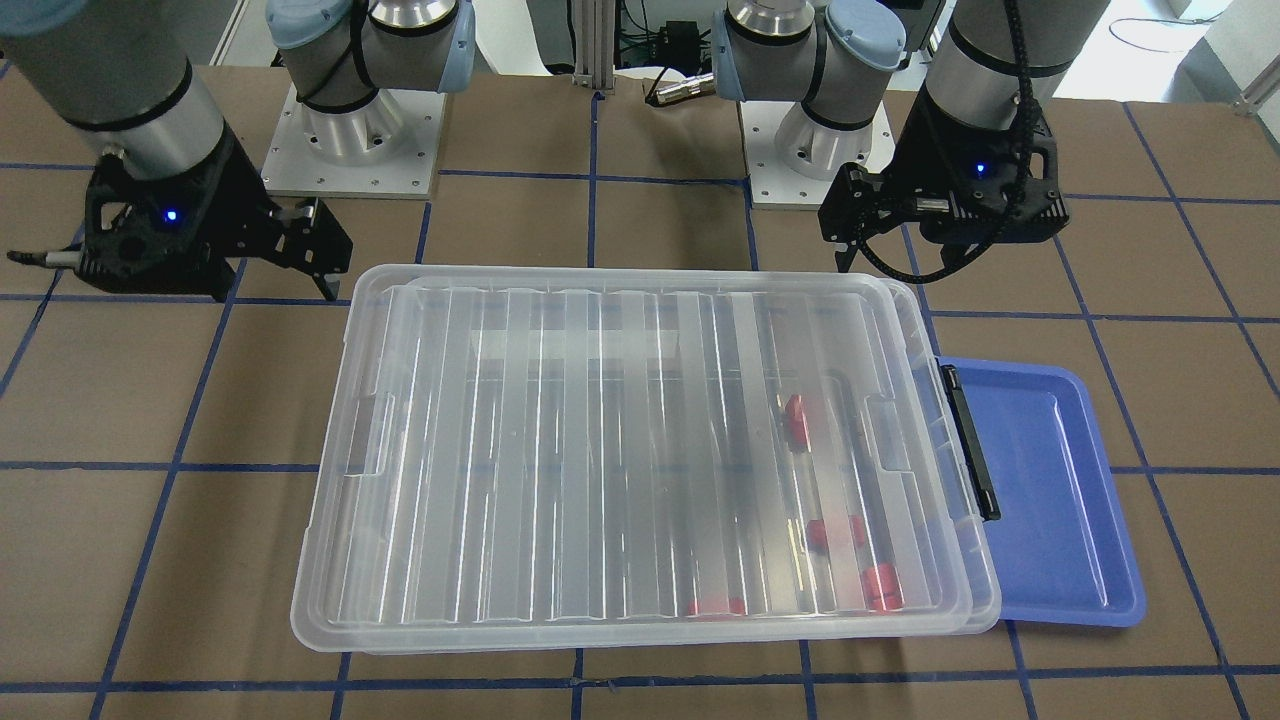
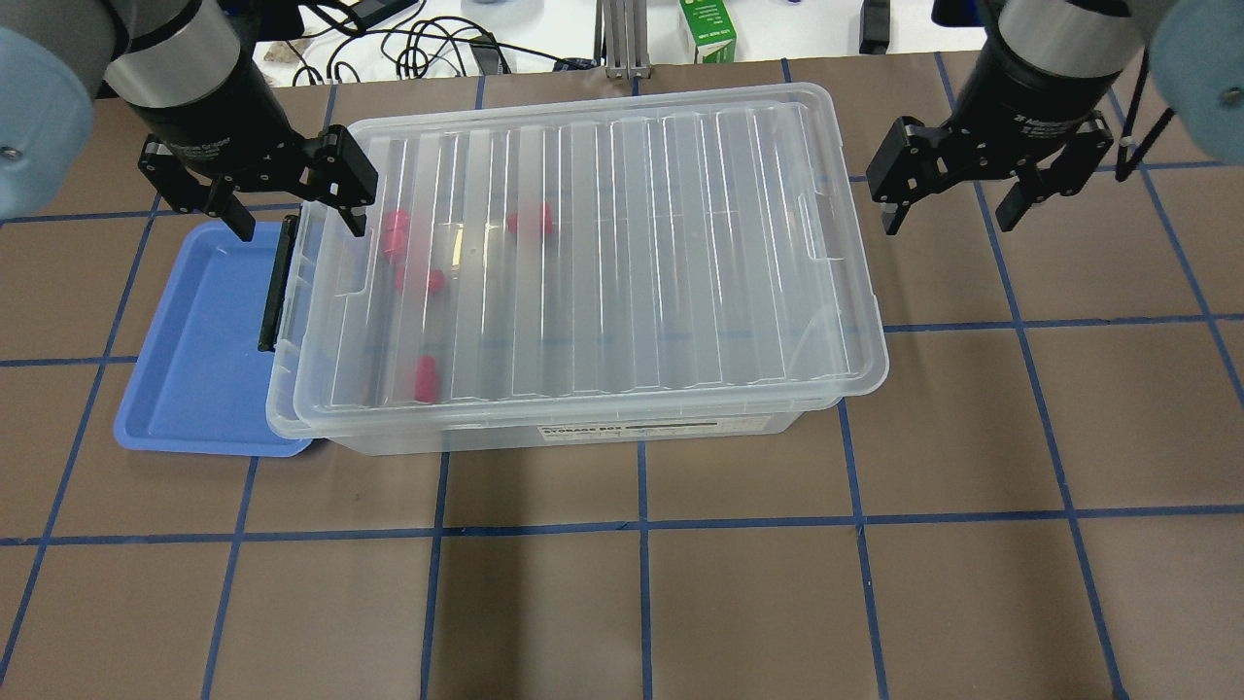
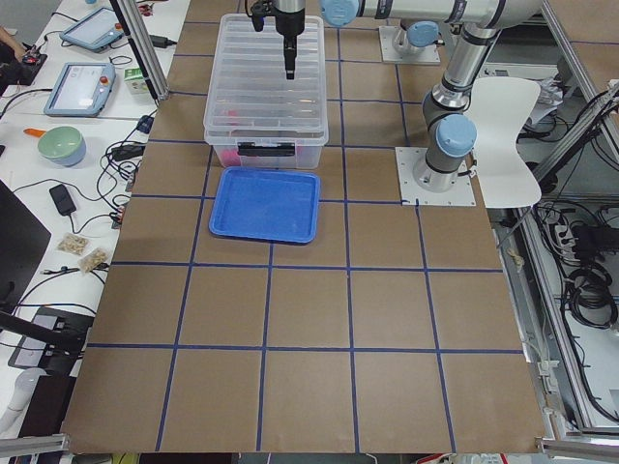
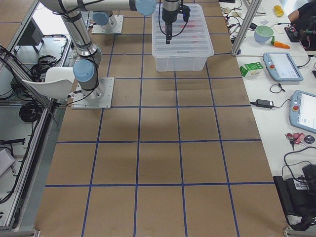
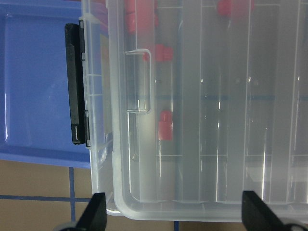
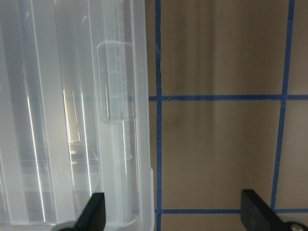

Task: Place red block in blue tray from box

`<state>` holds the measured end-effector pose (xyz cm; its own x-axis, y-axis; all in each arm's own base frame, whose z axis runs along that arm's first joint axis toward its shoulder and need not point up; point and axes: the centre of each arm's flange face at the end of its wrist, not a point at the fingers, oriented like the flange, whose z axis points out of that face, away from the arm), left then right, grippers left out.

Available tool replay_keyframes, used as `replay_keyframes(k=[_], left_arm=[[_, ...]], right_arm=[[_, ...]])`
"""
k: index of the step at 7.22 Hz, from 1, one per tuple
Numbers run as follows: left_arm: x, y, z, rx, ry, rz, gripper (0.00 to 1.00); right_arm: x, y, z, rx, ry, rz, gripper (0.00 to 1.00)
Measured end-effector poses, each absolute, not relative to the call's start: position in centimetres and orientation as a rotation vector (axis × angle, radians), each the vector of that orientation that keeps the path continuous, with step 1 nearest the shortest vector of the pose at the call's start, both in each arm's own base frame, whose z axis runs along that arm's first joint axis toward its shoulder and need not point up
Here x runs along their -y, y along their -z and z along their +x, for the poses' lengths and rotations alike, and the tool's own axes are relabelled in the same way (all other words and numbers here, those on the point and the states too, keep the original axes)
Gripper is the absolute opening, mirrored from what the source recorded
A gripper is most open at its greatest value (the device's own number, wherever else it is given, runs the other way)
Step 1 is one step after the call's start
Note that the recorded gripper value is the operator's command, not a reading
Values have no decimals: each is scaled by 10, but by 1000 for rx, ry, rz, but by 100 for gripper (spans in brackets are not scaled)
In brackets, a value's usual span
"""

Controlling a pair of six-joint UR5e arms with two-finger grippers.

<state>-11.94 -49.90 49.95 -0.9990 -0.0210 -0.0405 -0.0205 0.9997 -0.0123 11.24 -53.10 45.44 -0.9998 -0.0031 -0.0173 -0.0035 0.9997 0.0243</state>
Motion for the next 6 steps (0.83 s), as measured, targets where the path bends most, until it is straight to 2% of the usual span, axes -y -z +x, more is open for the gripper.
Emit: replay_keyframes(k=[3,6], left_arm=[[499,-499,-119,-3101,15,-32,100],[499,-498,-120,-3102,14,-33,100]], right_arm=[[568,-400,111,-3122,-99,-23,100],[589,-371,110,-3122,-87,-23,100]])
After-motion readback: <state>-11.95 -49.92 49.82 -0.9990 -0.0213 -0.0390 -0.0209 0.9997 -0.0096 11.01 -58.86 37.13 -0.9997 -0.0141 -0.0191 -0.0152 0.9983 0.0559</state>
